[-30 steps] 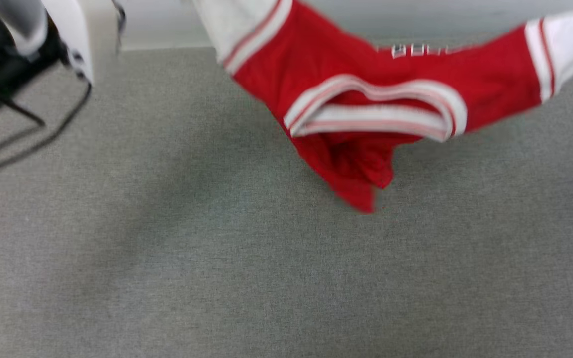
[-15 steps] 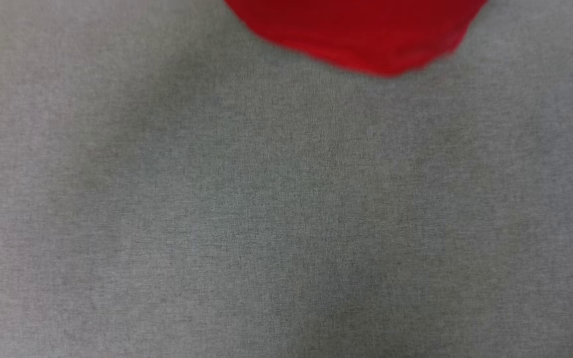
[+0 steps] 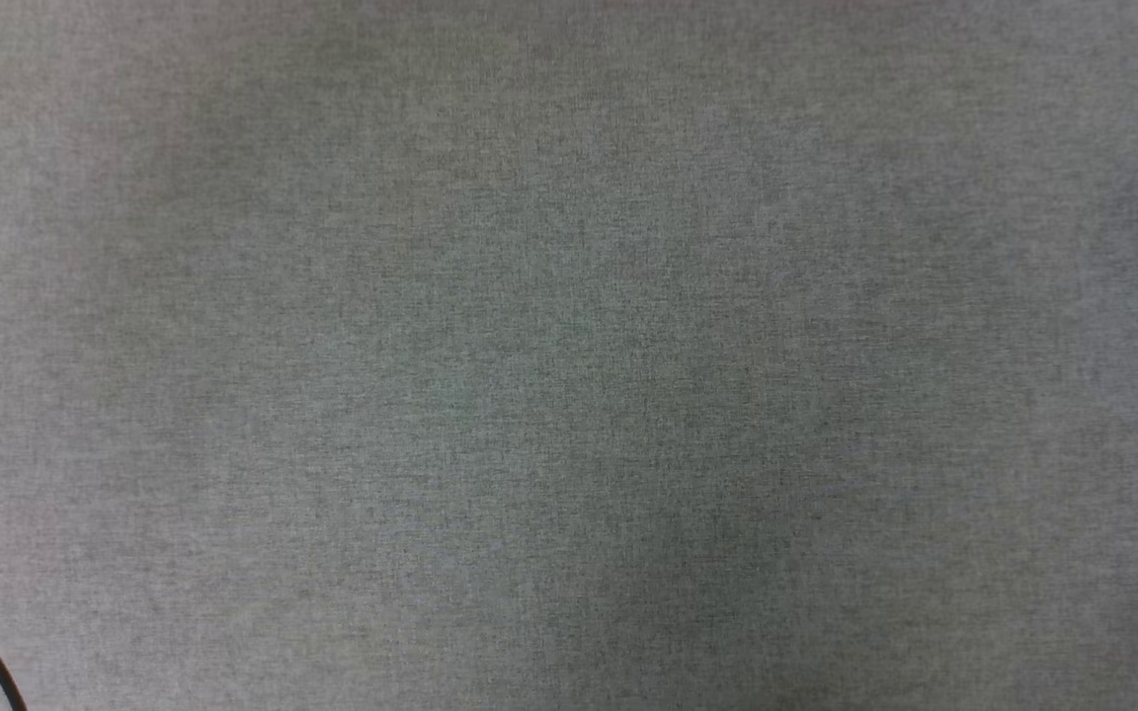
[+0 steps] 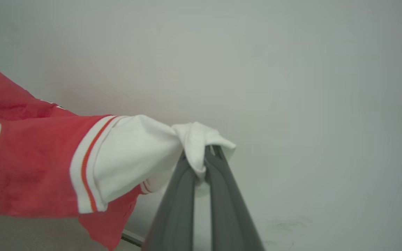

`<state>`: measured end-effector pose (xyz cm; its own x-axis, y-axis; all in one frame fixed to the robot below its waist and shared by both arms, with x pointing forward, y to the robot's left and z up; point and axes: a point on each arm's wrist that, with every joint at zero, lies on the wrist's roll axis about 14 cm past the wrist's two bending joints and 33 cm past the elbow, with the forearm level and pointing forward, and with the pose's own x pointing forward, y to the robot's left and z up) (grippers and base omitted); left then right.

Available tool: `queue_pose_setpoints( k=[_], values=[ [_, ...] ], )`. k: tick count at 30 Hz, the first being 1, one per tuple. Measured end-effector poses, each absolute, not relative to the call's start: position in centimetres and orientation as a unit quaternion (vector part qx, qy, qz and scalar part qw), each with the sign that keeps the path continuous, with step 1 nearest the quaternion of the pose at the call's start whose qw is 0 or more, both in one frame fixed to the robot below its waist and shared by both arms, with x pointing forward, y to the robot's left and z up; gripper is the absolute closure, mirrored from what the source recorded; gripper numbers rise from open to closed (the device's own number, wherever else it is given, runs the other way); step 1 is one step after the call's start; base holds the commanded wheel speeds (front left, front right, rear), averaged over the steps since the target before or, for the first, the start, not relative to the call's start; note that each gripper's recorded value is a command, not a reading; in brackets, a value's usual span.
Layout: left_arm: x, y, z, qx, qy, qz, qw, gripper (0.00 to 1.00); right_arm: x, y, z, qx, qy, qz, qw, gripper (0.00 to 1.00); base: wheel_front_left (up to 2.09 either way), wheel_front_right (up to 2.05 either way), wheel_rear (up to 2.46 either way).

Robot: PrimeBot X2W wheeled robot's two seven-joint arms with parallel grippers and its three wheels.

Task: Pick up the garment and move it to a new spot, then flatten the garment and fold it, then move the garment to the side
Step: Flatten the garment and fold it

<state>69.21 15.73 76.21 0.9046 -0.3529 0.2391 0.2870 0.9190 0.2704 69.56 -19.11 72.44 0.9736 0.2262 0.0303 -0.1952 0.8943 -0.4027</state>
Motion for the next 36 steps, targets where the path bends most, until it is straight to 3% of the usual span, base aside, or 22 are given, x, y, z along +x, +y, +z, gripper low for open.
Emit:
queue_pose_setpoints(
  k=[7,14,36],
  values=[
    [70.1,16.3,69.2,0.086,-0.093,-0.17,0.977,1.0,70.3,-18.1,65.2,-0.18,0.012,0.131,0.975,1.0,0.0,0.0,0.0],
    [67.6,17.2,61.8,0.064,-0.034,-0.178,0.981,1.0,67.7,-17.6,58.6,-0.17,0.056,0.157,0.971,1.0,0.0,0.0,0.0],
    [47.7,19.5,49.4,-0.026,0.108,-0.16,0.981,1.0,49.0,-22.5,49.3,-0.087,0.173,0.17,0.966,1.0,0.0,0.0,0.0]
  ],
)
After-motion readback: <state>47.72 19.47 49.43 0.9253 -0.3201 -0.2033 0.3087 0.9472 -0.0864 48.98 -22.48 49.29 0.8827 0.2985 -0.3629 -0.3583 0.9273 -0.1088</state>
